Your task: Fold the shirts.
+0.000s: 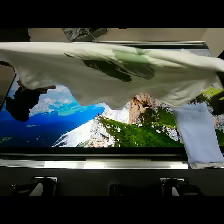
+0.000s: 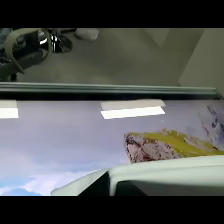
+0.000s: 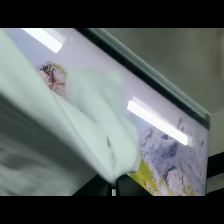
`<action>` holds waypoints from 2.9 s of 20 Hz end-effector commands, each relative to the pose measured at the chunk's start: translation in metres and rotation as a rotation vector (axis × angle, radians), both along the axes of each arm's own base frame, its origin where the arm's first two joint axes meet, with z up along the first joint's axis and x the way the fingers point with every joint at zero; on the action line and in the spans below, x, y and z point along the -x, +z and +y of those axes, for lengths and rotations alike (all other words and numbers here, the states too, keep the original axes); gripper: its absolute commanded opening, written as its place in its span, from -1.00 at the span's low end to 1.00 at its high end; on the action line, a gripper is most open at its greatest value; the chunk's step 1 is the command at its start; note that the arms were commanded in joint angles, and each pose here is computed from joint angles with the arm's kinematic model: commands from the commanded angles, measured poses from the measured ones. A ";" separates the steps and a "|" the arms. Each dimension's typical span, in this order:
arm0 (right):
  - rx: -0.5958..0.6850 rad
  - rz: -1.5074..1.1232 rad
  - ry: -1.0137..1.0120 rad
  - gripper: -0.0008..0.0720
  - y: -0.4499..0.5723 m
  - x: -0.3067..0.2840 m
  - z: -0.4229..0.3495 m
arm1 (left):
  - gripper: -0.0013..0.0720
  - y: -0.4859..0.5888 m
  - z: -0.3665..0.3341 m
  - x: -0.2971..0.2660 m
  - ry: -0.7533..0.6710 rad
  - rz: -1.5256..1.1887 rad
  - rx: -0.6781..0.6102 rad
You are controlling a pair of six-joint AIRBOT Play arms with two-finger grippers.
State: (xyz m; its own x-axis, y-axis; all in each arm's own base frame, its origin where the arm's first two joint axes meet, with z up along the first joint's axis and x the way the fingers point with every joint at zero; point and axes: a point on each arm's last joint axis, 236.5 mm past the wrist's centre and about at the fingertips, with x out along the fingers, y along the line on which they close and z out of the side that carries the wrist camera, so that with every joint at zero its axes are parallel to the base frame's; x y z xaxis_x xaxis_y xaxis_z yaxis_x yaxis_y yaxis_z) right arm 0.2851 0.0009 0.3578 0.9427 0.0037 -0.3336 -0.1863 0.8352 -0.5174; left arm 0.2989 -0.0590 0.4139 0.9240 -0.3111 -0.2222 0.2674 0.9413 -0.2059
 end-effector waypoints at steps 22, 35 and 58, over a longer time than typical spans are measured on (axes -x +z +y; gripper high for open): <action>-0.912 0.851 -0.098 -0.84 -0.416 -0.134 0.116 | -0.84 -0.390 -0.029 -0.218 -0.174 0.878 0.157; -0.708 1.056 -0.048 0.76 -0.366 -0.059 -0.025 | 0.70 -0.458 0.009 -0.034 -0.138 1.372 0.170; -0.730 1.085 -0.085 -0.86 -0.455 -0.102 0.057 | -0.89 -0.481 -0.069 -0.051 -0.167 1.085 0.254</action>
State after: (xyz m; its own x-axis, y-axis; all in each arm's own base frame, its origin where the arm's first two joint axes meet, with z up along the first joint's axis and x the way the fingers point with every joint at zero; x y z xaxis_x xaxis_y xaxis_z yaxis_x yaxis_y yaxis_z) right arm 0.3835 0.0502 -0.0950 0.2051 0.4609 -0.8634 -0.1416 0.8869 0.4398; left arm 0.3386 -0.1305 -0.0831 0.1803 -0.5654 -0.8049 -0.1112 0.8013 -0.5878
